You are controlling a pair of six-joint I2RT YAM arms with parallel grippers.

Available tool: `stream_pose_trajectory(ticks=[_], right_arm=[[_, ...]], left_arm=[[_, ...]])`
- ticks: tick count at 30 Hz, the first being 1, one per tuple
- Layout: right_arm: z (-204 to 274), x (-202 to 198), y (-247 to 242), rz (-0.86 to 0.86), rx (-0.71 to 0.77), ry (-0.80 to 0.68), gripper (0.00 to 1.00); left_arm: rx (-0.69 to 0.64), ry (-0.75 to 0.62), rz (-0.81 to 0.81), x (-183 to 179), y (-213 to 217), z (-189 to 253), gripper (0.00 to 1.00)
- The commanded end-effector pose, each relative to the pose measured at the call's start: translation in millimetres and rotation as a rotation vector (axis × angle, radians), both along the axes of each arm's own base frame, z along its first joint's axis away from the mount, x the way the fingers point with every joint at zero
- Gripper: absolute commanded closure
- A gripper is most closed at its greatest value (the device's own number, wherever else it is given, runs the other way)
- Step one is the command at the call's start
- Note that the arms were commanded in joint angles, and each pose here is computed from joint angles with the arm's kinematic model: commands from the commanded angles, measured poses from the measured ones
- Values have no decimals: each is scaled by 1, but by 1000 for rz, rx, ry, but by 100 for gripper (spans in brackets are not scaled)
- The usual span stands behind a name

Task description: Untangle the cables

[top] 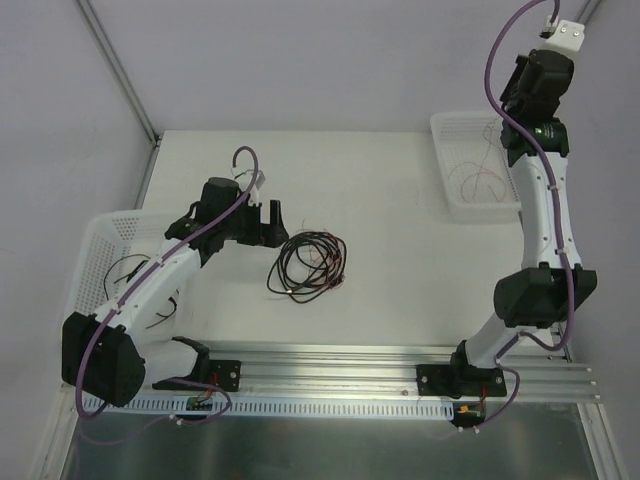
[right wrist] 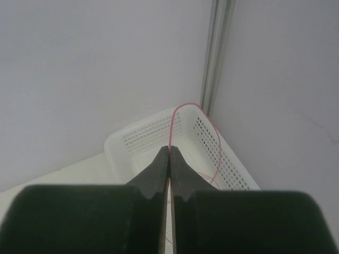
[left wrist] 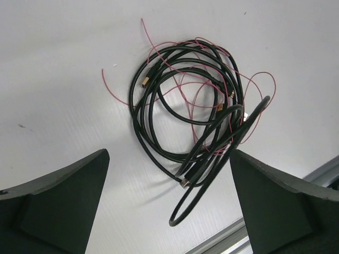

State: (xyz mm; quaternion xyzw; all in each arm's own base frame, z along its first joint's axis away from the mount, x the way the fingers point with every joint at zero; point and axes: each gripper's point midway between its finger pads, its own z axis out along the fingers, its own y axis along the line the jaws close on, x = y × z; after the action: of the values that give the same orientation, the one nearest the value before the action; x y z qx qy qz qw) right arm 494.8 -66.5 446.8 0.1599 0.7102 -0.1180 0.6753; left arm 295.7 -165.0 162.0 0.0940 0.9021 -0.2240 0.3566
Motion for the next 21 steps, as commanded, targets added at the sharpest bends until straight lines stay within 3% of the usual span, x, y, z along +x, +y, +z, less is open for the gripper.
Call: stream_pose_trajectory(ticks=[1, 3, 5, 6, 7, 10, 14, 21], right_arm=[[-42, 30, -17, -14, 33, 44, 97], [-89, 49, -25, -28, 42, 133, 94], [-124, 55, -33, -47, 59, 216, 79], [-145, 59, -35, -57, 92, 254, 70], [-160, 57, -40, -71, 116, 287, 51], [-181, 52, -37, -67, 157, 323, 26], [-182, 43, -12, 21, 227, 335, 13], [-190, -8, 89, 309, 277, 457, 9]], left_arm=[[-47, -93, -68, 0, -9, 19, 1], [-46, -102, -71, 0, -9, 19, 1], [-46, -99, -74, 0, -9, 18, 1], [-48, -93, -79, 0, -10, 16, 1], [-50, -93, -83, 0, -11, 16, 1], [-59, -96, -91, -1, -13, 19, 1], [-64, -109, -92, -1, -13, 22, 1], [-79, -126, -117, -5, -15, 28, 1]])
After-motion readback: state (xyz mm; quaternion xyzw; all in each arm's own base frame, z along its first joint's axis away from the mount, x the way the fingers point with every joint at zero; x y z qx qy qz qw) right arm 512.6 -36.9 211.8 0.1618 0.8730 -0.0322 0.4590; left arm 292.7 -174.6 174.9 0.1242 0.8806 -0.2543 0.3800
